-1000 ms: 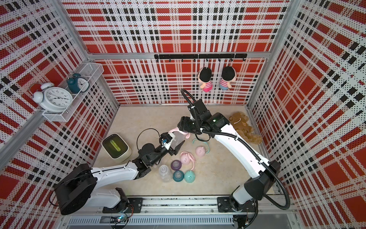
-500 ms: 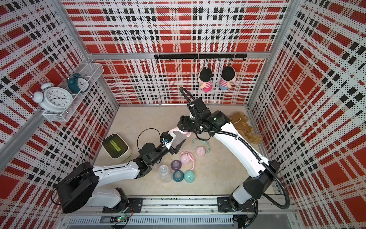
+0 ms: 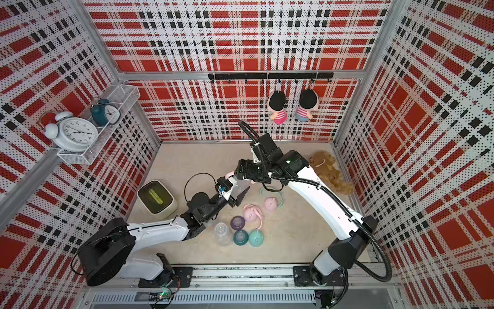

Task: Assemble the baby bottles
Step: Close the nipple on the baby bottle, then screw the nipple onto the baby bottle.

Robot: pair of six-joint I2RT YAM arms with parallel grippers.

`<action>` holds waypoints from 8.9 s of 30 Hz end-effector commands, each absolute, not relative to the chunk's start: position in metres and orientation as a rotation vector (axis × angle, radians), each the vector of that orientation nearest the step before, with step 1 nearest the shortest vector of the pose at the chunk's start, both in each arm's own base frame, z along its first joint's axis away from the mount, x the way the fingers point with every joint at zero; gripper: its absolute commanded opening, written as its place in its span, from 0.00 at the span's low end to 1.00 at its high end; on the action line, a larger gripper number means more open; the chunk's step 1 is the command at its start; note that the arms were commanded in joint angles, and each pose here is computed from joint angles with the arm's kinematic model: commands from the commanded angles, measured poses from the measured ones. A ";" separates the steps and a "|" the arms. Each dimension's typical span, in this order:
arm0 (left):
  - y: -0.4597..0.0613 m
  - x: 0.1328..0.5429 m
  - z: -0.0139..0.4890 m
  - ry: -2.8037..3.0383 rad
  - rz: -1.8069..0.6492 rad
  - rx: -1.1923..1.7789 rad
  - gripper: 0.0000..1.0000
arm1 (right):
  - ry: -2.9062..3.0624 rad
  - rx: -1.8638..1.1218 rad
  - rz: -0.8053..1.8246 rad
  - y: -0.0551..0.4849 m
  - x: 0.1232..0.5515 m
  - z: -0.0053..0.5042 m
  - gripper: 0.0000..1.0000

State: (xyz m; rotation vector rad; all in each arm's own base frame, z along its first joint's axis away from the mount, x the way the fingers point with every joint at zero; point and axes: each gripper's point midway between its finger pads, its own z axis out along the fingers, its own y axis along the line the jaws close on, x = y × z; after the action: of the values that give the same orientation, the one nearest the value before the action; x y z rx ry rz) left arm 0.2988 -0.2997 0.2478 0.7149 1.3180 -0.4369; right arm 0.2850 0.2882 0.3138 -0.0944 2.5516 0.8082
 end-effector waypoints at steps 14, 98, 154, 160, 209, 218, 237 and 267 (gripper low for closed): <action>-0.287 0.280 0.295 1.111 -0.782 0.768 0.00 | 2.273 -0.355 0.808 0.265 0.251 0.375 0.90; -0.283 0.266 0.319 1.107 -1.028 0.783 0.00 | 1.903 -0.795 0.813 0.306 0.260 0.344 0.66; -0.282 0.260 0.316 1.066 -1.086 0.815 0.00 | 1.847 -0.755 0.744 0.295 0.254 0.393 0.89; -0.283 0.259 0.313 1.074 -1.099 0.824 0.00 | 1.821 -0.785 0.755 0.304 0.257 0.393 0.88; -0.280 0.333 0.312 1.282 -0.769 0.493 0.00 | 2.009 -0.293 0.701 0.295 0.293 0.367 0.28; -0.278 0.350 0.306 1.349 -0.596 0.380 0.00 | 2.021 0.054 0.512 0.277 0.311 0.353 0.25; -0.290 0.321 0.298 1.277 -0.900 0.670 0.00 | 1.846 -0.466 0.809 0.277 0.271 0.406 0.96; -0.302 0.253 0.300 1.131 -1.208 0.921 0.00 | 1.790 -0.794 0.851 0.302 0.269 0.361 0.88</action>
State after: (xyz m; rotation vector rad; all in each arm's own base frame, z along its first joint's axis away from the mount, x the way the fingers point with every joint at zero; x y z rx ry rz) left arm 0.2608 -0.3035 0.2877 0.9100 1.1939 -1.2069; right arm 0.2691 0.2971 0.3595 -0.7685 1.8218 0.8205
